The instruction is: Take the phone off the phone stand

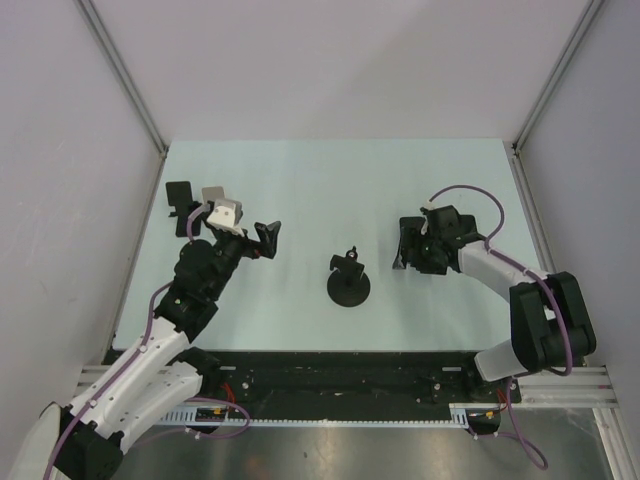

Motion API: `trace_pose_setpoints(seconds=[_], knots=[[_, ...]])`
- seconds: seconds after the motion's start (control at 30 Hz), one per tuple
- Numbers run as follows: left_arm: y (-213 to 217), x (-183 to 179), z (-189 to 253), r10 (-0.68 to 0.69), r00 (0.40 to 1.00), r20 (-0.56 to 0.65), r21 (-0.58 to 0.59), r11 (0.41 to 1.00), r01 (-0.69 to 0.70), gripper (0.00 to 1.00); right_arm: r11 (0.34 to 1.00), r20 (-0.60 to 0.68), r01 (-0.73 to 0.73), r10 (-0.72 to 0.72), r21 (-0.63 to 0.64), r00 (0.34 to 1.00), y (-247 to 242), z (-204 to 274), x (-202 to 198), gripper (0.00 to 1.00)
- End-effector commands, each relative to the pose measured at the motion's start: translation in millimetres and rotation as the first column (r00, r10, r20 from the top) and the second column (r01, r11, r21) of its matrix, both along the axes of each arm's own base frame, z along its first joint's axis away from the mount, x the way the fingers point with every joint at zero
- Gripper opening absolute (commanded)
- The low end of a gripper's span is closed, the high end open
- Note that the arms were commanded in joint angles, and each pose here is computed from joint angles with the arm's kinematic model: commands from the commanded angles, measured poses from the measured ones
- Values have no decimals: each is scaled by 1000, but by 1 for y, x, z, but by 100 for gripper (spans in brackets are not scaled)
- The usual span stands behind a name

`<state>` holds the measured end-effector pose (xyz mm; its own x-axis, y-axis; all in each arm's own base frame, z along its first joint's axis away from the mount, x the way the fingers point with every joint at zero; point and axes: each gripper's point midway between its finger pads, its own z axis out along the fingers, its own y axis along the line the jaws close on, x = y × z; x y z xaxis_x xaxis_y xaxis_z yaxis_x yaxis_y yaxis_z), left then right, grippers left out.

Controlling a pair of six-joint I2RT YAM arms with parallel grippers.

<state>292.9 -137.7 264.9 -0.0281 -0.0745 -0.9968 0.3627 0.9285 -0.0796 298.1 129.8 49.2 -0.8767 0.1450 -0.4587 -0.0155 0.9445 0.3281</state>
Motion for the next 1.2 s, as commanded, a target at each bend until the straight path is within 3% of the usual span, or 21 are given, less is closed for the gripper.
trace_pose_setpoints(seconds=[0.0,1.17], knots=[[-4,-1,10,-16,999,30,-26,1000,16,100,999,35,24,-24,22,999,4,-1,15,82],[-13,-5,11,-62,998,31,-32,998,63,100,997,86,40,-45,62,995,1,-5,55,83]])
